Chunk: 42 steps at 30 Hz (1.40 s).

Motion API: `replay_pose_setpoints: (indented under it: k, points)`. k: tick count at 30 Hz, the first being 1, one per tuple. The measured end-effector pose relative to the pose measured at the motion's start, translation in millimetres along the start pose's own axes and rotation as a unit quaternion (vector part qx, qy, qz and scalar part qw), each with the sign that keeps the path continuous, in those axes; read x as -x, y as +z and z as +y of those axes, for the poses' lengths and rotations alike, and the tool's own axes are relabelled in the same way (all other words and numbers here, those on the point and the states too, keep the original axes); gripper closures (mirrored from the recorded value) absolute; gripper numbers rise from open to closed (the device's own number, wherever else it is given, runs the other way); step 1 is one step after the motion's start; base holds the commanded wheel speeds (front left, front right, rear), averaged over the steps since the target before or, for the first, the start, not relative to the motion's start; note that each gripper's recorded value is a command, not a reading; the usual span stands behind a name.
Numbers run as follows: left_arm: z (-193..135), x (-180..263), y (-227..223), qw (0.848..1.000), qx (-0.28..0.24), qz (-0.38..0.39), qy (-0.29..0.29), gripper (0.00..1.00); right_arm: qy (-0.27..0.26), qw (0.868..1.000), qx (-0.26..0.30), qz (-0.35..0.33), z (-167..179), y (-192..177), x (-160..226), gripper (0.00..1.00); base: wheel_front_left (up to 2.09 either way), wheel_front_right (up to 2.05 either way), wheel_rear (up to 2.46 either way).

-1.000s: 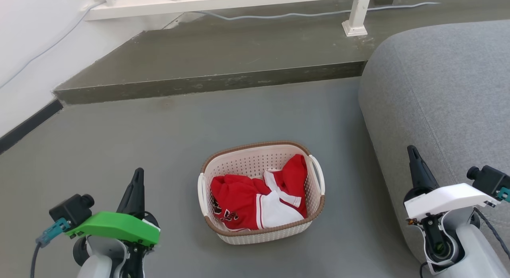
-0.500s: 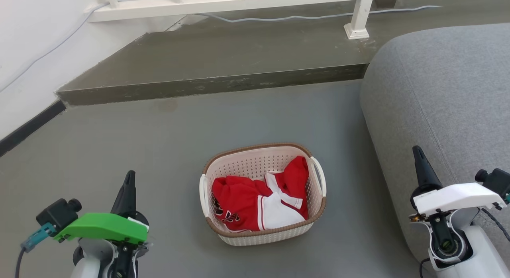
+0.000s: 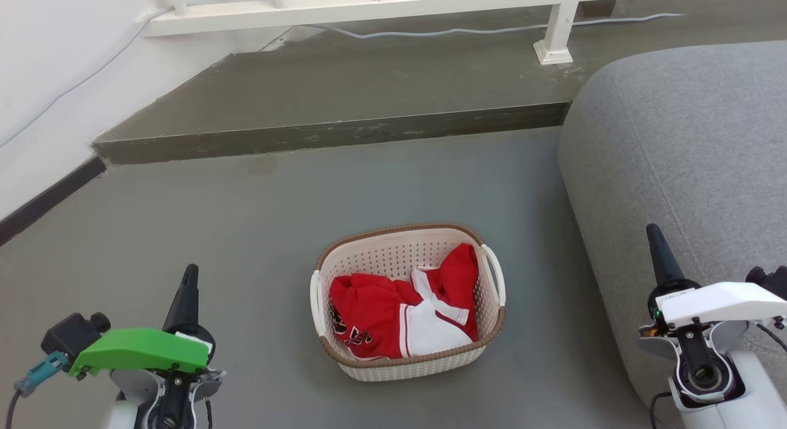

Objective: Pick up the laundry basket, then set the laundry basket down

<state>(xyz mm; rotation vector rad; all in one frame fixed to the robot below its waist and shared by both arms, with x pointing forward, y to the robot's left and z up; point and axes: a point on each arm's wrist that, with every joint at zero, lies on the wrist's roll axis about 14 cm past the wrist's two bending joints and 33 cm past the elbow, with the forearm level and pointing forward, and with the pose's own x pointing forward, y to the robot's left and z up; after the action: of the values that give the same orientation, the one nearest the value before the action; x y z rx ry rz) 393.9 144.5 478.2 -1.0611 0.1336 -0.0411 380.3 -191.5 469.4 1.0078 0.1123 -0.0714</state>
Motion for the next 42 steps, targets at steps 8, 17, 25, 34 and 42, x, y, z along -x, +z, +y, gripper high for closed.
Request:
replay_pose_setpoints:
  k: [8,17,25,34,42]
  points:
    - [2,2,5,0.999,0.040,-0.004,0.004,1.00,-0.001,0.999,-0.047,0.000,1,2,0,1.00,0.00,0.00,0.00]
    - [6,4,11,0.996,0.089,-0.009,0.008,1.00,0.000,0.995,-0.098,-0.004,1,5,-1,1.00,0.00,0.00,0.00]
    - [7,6,19,0.991,0.130,-0.017,0.007,1.00,0.002,0.990,-0.143,-0.007,2,9,0,1.00,0.00,0.00,0.00]
    - [8,9,25,0.985,0.173,-0.021,0.004,1.00,0.008,0.982,-0.191,-0.009,3,13,0,1.00,0.00,0.00,0.00]
    - [8,11,31,0.976,0.216,-0.028,-0.001,1.00,0.014,0.971,-0.238,-0.013,4,16,0,1.00,0.00,0.00,0.00]
